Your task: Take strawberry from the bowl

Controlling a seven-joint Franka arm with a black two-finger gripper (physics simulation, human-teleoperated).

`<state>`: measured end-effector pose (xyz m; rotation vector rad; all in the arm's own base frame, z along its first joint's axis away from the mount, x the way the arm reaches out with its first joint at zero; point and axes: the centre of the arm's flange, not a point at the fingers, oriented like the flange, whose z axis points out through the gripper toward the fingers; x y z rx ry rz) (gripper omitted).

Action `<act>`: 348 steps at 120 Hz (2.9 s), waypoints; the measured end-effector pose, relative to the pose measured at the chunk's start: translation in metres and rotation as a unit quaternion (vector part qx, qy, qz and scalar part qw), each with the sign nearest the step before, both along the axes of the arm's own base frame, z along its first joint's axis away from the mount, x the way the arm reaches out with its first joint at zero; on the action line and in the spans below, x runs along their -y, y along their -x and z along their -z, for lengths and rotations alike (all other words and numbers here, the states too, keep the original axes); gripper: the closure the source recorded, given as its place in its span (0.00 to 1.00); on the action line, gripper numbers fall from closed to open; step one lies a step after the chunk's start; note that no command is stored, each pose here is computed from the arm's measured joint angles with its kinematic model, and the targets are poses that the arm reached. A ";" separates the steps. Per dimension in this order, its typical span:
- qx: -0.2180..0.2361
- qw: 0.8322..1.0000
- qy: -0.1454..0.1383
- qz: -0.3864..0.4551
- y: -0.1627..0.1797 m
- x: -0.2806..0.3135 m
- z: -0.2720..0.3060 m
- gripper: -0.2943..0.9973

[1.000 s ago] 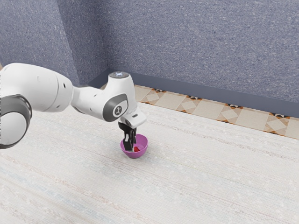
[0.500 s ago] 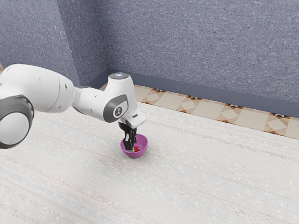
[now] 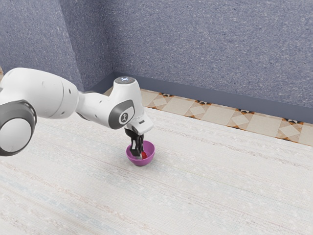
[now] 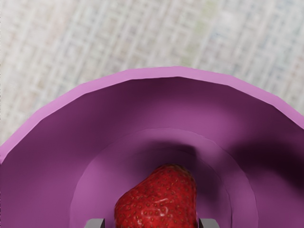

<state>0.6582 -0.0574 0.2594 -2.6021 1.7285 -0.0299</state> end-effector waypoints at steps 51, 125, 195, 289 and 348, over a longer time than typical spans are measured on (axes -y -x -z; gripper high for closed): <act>0.012 1.000 0.001 -0.009 -0.001 0.000 -0.010 0.70; 0.008 0.999 0.002 0.052 0.071 0.165 -0.030 0.73; 0.118 0.919 0.025 -0.375 0.111 -0.126 -0.399 0.27; 0.010 0.774 -0.001 -0.633 0.136 -0.099 -0.377 0.23; 0.011 0.807 -0.003 -0.590 0.147 -0.115 -0.384 0.23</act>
